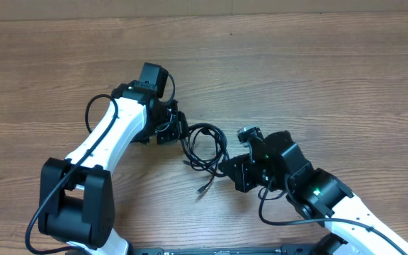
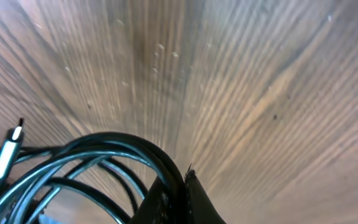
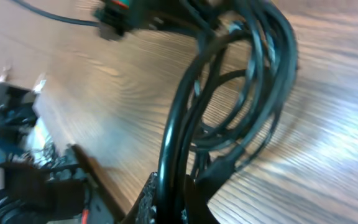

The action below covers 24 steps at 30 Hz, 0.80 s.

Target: Untangle cables

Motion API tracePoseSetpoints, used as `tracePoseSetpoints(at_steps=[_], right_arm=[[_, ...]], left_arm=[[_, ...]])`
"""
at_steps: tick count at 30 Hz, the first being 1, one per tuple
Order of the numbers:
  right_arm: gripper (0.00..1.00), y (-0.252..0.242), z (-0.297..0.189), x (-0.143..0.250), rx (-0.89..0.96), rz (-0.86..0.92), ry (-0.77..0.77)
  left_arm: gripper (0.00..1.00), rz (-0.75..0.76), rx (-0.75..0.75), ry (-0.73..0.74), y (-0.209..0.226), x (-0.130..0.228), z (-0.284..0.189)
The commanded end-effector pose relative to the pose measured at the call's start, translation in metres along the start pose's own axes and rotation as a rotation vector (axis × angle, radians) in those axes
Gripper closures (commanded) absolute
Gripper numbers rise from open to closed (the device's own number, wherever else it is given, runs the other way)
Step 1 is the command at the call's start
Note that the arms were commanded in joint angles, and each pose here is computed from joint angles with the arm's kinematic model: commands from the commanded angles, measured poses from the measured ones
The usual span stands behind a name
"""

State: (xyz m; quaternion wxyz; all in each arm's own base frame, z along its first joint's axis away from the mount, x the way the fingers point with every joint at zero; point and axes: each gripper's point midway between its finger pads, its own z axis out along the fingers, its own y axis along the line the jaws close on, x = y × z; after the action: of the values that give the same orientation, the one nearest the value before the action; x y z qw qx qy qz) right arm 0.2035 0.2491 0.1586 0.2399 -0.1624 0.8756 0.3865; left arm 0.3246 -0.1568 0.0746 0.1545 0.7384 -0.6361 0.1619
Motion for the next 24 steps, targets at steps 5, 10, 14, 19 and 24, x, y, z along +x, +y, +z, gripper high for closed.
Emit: tracePoseSetpoints(at_steps=[5, 10, 14, 19, 24], right_arm=[[0.96, 0.044, -0.024, -0.019, -0.17, -0.156, -0.097], [0.96, 0.032, -0.036, -0.051, -0.055, -0.139, -0.263], [0.96, 0.0, -0.042, -0.065, 0.118, -0.011, -0.356], [0.96, -0.057, -0.057, -0.059, 0.39, 0.219, -0.431], [0.96, -0.083, -0.058, -0.039, 0.517, 0.306, -0.388]], left_arm=[[0.96, 0.015, 0.074, -0.295, -0.008, -0.053, -0.02], [0.96, -0.029, 0.028, -0.376, 0.006, -0.069, -0.025], [0.96, -0.073, 0.003, -0.389, 0.014, -0.072, -0.026], [0.96, -0.09, -0.004, -0.392, 0.017, -0.072, -0.026], [0.96, -0.098, -0.019, -0.354, 0.019, -0.066, -0.024]])
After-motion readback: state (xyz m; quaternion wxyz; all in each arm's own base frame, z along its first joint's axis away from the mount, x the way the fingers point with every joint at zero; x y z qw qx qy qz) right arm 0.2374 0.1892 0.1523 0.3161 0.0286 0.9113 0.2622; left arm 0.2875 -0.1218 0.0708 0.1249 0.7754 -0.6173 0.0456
